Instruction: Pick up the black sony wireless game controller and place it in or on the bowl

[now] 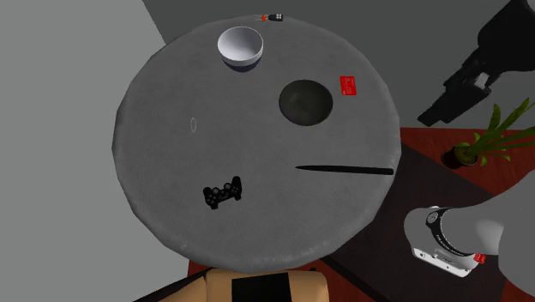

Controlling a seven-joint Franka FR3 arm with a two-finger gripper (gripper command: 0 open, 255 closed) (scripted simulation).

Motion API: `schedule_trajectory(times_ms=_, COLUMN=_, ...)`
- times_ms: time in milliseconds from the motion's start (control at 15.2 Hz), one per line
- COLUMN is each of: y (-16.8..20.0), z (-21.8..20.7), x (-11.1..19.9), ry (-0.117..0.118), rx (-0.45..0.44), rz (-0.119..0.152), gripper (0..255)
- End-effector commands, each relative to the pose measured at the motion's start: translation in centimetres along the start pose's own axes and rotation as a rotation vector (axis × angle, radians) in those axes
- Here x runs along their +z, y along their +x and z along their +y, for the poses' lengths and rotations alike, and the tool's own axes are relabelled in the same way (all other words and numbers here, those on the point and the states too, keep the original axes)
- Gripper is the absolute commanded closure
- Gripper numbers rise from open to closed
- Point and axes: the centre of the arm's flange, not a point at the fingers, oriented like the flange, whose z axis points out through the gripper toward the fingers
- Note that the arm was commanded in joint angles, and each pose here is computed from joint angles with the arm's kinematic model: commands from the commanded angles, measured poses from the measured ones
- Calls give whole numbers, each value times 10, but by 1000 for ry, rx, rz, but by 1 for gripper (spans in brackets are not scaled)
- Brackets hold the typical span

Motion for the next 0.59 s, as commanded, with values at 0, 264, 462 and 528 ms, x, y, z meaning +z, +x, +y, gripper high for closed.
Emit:
schedule_trajectory(times_ms=0, y=0, z=0, x=0, ry=0, rx=0, rz=0, gripper=0)
schedule_trajectory(times_ms=264, y=27, z=-37, x=28, ry=-7, rx=-4, rz=-1, gripper=0)
schedule_trajectory(times_ms=462, y=48, z=-64, x=49, ry=-12, rx=-7, rz=-1, gripper=0)
schedule_trajectory(times_ms=528, y=54, z=-74, x=56, ry=-14, rx=-8, rz=-1, gripper=0)
